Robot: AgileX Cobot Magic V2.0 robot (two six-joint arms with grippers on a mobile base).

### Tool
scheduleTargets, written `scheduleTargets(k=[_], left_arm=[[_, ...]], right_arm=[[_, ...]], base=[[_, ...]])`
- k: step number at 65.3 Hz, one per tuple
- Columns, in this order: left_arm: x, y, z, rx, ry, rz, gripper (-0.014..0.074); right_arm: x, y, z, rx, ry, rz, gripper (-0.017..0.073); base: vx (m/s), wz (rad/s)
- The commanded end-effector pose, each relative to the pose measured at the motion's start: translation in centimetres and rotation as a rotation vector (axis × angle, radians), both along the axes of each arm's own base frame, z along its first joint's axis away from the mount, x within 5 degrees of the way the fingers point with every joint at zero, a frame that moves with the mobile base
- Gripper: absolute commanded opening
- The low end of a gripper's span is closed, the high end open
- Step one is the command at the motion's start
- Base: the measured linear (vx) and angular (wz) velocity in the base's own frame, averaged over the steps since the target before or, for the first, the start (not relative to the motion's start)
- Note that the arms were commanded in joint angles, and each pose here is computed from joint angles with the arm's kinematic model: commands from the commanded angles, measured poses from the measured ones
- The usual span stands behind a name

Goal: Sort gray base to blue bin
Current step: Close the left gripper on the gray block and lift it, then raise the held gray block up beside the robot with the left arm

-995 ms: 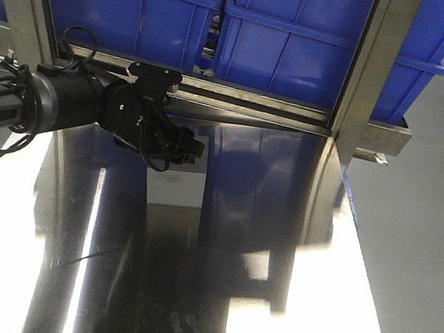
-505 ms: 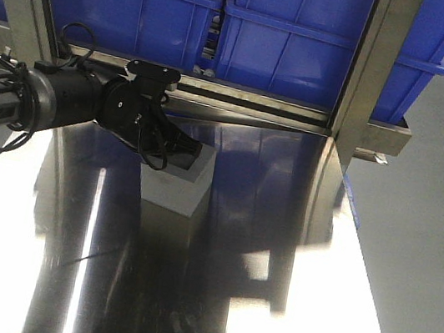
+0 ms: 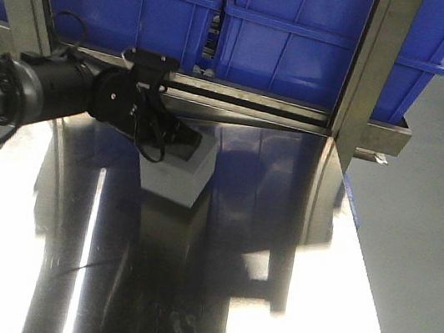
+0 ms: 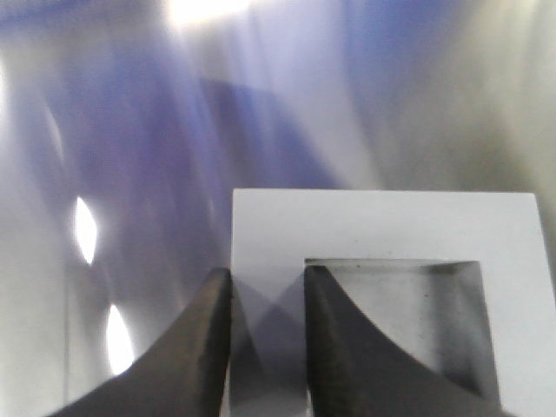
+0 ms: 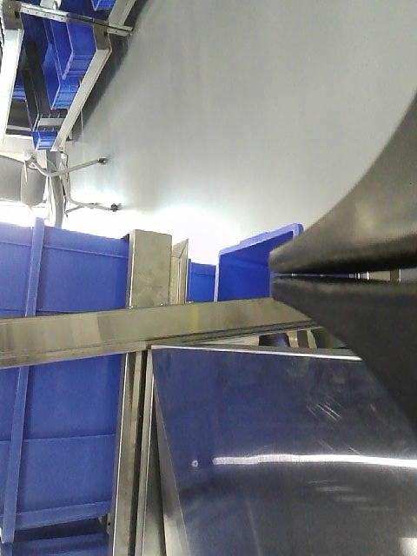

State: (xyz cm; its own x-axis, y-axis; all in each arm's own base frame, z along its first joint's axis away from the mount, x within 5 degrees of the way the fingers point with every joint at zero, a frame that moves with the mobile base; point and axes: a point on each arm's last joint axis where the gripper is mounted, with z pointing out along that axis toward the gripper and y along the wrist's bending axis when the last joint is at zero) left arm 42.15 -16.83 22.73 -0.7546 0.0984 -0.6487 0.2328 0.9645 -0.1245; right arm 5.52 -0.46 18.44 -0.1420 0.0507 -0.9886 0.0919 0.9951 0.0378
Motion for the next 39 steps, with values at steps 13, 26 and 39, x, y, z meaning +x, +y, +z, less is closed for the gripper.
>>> scheduleTargets(k=[13, 26, 39], left_arm=[[-4.9, 1.7, 8.5, -0.172, -0.398, 0.003, -0.0007], [-9.6, 3.7, 10.7, -0.219, -0.516, 0.002, -0.0008], [-14.0, 5.4, 12.7, -0.233, -0.585, -0.006, -0.0006]], right_arm=[[0.1, 0.0, 0.6, -0.021, -0.073, 0.000, -0.0005], [0.1, 0.0, 0.6, -0.021, -0.073, 0.000, -0.0005], [0.1, 0.0, 0.6, -0.021, -0.073, 0.000, -0.0005]], base=[[0.00, 0.00], [0.00, 0.00], [0.00, 0.00]])
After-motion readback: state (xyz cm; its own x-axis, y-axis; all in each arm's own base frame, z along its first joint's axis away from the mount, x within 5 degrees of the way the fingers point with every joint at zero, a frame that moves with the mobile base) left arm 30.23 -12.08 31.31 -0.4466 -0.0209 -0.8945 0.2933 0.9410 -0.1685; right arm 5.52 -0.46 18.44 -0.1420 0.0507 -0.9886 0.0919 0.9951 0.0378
